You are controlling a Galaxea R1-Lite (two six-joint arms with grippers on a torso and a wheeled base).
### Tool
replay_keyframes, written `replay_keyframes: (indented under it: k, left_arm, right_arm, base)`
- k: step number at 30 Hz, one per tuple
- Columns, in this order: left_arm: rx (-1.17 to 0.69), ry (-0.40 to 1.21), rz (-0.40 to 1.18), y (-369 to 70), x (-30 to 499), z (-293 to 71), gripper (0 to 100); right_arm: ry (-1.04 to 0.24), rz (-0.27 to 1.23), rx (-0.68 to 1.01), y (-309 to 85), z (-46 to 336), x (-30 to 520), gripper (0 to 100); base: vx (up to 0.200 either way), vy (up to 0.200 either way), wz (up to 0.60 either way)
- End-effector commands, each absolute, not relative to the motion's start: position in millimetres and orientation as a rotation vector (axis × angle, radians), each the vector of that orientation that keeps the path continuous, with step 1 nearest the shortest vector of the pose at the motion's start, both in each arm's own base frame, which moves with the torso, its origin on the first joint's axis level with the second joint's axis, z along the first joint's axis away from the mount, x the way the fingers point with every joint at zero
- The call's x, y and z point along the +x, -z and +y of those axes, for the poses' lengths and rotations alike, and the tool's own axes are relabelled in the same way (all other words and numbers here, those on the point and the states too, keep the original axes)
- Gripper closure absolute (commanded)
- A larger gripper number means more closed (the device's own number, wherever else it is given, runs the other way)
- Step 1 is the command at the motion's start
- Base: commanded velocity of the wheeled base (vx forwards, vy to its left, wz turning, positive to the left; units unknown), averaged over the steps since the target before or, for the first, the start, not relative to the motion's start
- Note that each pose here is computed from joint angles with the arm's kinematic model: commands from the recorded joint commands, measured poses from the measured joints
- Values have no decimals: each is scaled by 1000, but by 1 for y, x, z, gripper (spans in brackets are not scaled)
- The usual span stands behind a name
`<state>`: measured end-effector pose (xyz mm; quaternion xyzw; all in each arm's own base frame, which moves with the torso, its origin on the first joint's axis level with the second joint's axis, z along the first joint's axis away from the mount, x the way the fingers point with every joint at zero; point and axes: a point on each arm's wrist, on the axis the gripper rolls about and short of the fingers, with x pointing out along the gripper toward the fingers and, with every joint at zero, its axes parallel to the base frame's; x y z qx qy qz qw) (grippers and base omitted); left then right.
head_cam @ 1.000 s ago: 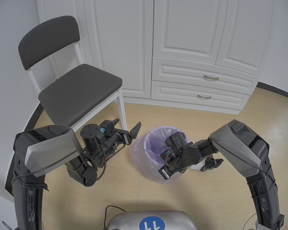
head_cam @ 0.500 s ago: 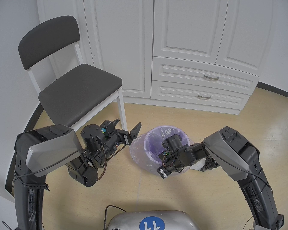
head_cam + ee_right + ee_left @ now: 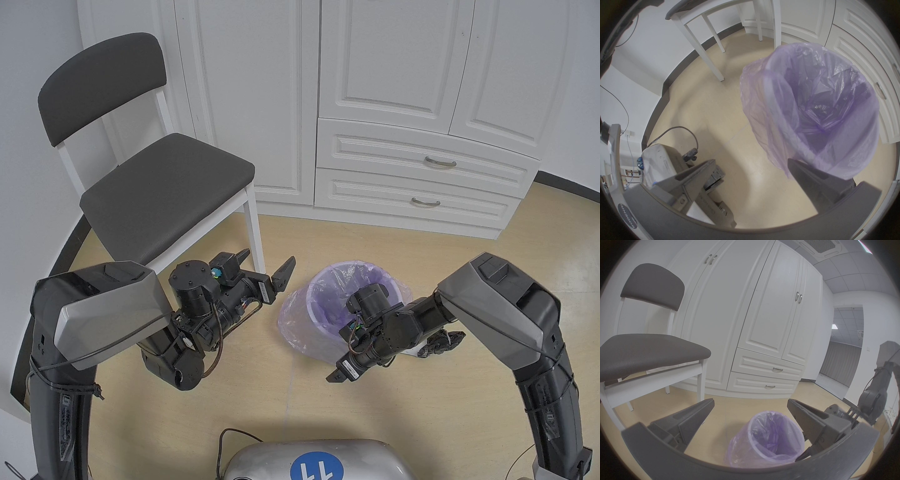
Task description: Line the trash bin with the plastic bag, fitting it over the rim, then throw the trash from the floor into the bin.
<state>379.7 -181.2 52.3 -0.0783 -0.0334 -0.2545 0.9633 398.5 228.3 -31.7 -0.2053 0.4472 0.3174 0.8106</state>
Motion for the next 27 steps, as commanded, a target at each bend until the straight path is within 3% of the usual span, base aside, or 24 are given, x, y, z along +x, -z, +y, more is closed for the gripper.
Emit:
replay_keyframes:
  k: [1,9,15,20,27]
  left_arm:
    - [-160,522,-68,-54,377,-183,0]
    - [-161,522,-77,-58,376,-183,0]
    - [-164,523,-91,-63,376,-182,0]
    - [-165,522,-94,-65,376,-182,0]
    - [-164,523,-91,-63,376,-183,0]
  right_arm:
    - [-681,924,-433,-12,216,375,0]
    - [-667,882,-428,-52,198,348,0]
    - [-548,758,-403,-87,183,376,0]
    - [-359,709,-461,-75,191,414,0]
    - [-225,706,-582,-32,208,444,0]
  base:
    - [0,0,0]
    - [0,0,0]
    - [0,0,0]
    - [0,0,0]
    - [0,0,0]
